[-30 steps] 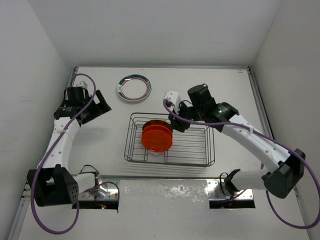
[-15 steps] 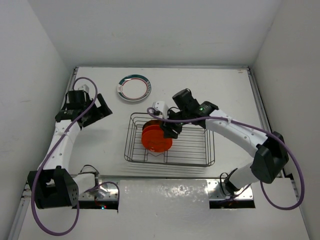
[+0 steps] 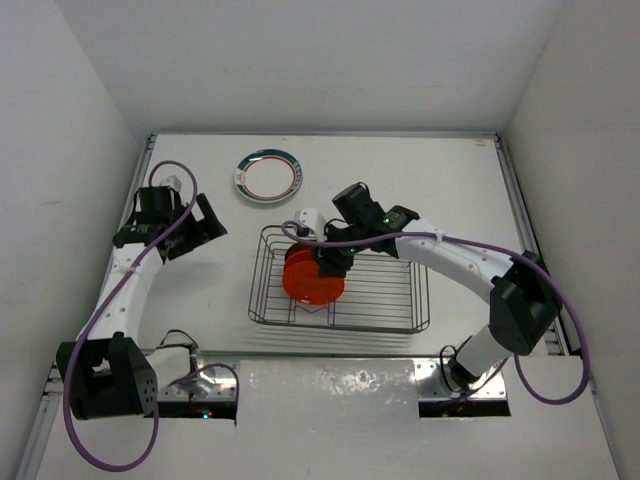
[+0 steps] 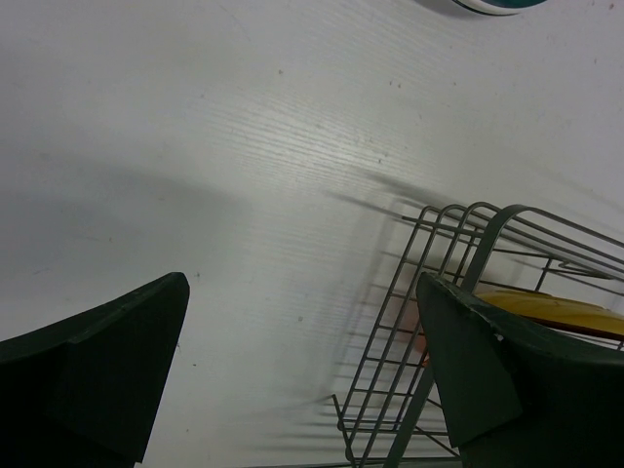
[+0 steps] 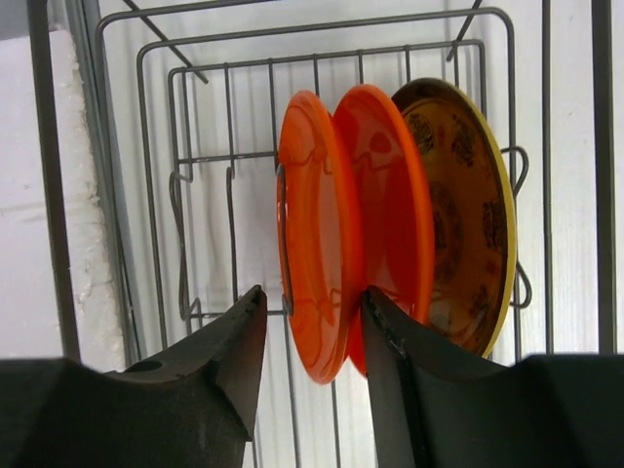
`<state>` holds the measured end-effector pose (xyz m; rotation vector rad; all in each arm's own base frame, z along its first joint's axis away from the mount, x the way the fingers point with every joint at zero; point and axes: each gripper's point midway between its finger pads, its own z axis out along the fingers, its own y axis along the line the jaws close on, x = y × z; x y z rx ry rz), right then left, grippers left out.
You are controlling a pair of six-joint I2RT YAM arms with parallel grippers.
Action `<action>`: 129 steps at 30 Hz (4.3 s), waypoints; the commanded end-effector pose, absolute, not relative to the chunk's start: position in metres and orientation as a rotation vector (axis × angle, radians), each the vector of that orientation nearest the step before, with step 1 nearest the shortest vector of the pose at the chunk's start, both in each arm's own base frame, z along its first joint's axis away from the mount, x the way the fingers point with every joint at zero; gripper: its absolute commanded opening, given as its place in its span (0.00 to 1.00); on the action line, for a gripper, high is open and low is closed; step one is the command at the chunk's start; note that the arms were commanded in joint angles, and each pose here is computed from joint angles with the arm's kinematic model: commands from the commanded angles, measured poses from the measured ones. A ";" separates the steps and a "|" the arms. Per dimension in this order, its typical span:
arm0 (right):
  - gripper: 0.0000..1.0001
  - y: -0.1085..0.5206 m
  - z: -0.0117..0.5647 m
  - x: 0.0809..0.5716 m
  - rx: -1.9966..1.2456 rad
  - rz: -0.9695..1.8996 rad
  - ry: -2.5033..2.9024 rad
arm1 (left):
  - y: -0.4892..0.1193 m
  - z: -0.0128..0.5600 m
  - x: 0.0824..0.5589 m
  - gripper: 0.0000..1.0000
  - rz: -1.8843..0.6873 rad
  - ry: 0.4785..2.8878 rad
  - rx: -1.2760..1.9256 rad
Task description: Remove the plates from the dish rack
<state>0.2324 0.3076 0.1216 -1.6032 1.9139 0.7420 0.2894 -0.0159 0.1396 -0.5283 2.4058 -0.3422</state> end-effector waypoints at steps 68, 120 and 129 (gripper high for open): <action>0.99 0.163 0.210 0.530 -0.178 0.132 2.149 | -0.060 0.246 0.319 1.00 -0.367 2.267 -0.310; 0.00 0.309 0.214 0.320 -1.372 0.217 1.741 | -0.054 0.192 0.317 1.00 -0.324 2.325 -0.382; 0.00 0.271 0.320 0.358 -0.981 0.121 1.773 | -0.051 0.196 0.317 1.00 -0.308 2.320 -0.380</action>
